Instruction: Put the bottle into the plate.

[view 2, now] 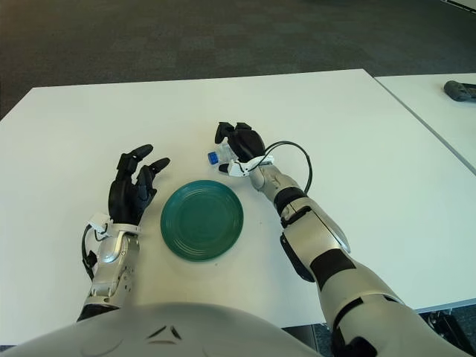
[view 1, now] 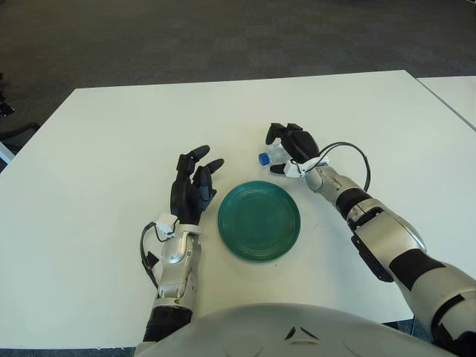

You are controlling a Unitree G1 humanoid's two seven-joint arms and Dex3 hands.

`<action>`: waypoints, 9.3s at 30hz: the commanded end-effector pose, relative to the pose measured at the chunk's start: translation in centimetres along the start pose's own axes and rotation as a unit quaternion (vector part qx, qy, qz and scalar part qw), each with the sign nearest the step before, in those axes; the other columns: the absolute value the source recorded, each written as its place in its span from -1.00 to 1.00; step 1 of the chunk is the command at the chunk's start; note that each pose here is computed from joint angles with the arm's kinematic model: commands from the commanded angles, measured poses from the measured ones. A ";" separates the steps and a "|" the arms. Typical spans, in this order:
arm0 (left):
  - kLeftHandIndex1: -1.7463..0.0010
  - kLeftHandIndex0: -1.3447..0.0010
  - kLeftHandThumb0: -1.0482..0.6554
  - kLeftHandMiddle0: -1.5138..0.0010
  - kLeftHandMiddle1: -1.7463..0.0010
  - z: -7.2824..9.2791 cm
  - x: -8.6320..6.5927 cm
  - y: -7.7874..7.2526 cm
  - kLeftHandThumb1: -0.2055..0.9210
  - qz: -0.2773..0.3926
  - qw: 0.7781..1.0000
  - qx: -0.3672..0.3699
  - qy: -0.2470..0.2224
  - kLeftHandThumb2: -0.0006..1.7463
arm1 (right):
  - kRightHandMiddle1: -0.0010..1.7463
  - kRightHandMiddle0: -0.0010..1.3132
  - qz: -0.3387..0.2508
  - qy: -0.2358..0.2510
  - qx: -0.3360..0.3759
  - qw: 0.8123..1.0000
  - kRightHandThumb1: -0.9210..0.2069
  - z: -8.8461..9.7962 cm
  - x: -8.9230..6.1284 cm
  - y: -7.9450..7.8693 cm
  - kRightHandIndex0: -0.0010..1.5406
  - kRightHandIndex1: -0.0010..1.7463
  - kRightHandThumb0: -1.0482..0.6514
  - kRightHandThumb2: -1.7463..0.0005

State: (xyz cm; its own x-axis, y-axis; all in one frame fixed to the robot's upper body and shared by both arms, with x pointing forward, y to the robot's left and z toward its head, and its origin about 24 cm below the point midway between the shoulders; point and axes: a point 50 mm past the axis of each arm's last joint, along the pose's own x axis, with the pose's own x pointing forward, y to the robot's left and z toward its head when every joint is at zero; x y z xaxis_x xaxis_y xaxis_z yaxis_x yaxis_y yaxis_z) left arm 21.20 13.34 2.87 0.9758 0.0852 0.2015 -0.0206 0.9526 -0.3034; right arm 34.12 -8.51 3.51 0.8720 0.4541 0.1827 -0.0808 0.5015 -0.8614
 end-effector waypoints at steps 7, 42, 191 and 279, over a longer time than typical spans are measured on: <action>-0.33 0.74 -0.71 0.37 -0.06 0.4 0.3 -0.6 1.00 -0.004 1.000 -0.015 -0.013 -0.29 | 1.00 0.63 -0.016 -0.010 0.012 1.000 0.38 0.1 0.1 -0.7 0.63 1.00 0.23 -0.72; -0.34 0.75 -0.73 0.39 -0.06 0.1 0.4 -0.4 1.00 0.003 1.000 -0.024 -0.007 -0.31 | 1.00 0.66 -0.059 -0.069 0.018 0.996 0.39 1.2 0.7 -2.6 0.70 1.00 0.21 -0.69; -0.32 0.77 -0.68 0.40 0.04 -2.7 0.0 0.6 1.00 0.051 0.996 0.053 0.043 -0.23 | 1.00 0.53 0.022 -0.343 0.020 0.939 0.32 7.9 -11.1 -0.8 0.55 1.00 0.06 -0.56; -0.30 0.81 -0.65 0.39 0.11 -2.7 0.8 1.4 1.00 0.037 0.998 0.035 0.028 -0.25 | -0.94 -0.98 0.100 -0.298 -0.056 0.948 -1.00 4.7 -7.2 -6.5 -0.91 -0.98 -1.00 -0.18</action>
State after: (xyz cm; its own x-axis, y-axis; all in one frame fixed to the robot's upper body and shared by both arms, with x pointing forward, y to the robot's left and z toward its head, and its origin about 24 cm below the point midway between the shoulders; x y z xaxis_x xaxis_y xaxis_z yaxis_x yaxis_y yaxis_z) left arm 22.29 14.16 -0.02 0.9833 0.1427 0.1129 -0.1123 0.9642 -0.2403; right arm 24.93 -11.44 9.79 0.3725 0.9054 0.2035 -0.1169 0.2634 -0.9576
